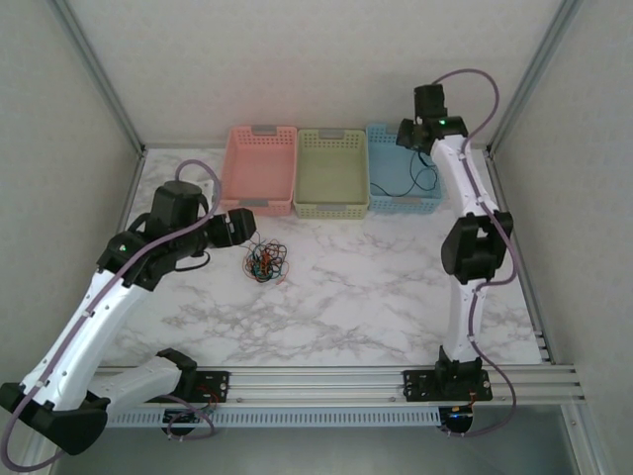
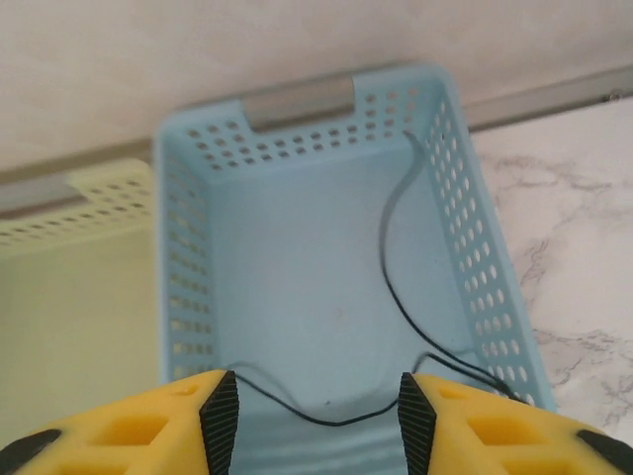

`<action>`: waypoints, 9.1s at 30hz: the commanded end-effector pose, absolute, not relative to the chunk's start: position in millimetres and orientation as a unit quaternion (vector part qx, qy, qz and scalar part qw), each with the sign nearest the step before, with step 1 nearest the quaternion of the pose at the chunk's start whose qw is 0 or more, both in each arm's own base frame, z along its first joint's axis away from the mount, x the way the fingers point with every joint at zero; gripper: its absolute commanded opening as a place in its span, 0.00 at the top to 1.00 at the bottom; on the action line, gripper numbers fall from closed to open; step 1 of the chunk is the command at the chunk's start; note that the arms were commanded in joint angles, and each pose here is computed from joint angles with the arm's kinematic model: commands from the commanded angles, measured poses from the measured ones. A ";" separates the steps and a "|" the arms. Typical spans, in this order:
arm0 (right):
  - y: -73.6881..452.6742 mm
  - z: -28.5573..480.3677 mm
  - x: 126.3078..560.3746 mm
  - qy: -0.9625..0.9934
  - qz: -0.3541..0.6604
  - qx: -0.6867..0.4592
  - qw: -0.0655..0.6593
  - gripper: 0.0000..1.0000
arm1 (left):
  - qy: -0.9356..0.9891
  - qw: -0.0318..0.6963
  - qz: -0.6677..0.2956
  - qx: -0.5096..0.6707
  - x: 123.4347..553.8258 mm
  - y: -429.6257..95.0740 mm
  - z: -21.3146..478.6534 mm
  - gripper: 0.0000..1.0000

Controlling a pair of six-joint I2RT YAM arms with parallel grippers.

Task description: Untangle the cables

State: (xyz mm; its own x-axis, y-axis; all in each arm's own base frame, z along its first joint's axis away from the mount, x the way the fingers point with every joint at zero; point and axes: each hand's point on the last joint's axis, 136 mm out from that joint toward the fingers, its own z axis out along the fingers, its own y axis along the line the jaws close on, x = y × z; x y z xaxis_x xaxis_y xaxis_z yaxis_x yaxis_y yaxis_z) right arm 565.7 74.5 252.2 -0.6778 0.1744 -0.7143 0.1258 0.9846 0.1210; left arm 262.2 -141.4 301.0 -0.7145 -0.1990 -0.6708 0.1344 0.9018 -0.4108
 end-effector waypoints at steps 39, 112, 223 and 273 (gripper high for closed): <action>177.5 188.9 249.1 0.927 0.241 -0.036 0.287 0.52 | 0.942 0.228 -0.185 -0.162 314.8 -143.2 74.8 0.07; 292.5 239.8 239.7 0.843 0.405 -0.241 0.259 0.93 | 0.856 0.284 -0.357 0.244 206.9 -281.5 206.9 1.00; 168.7 172.8 295.4 0.918 0.280 0.041 0.278 1.00 | 0.899 0.187 -0.207 0.337 181.1 -352.4 98.2 0.57; 153.3 174.6 297.2 0.920 0.259 0.050 0.288 1.00 | 0.899 0.199 0.033 0.389 199.4 -319.0 34.7 0.81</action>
State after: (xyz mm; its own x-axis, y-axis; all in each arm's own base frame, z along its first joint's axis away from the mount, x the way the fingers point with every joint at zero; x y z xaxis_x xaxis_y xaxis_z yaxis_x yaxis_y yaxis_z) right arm 298.2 159.2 169.2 -0.8405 0.2482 -0.4817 -0.0475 0.8517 0.5218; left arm 198.5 -344.2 48.1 -0.6045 0.6809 -0.4136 0.7031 0.7000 0.1248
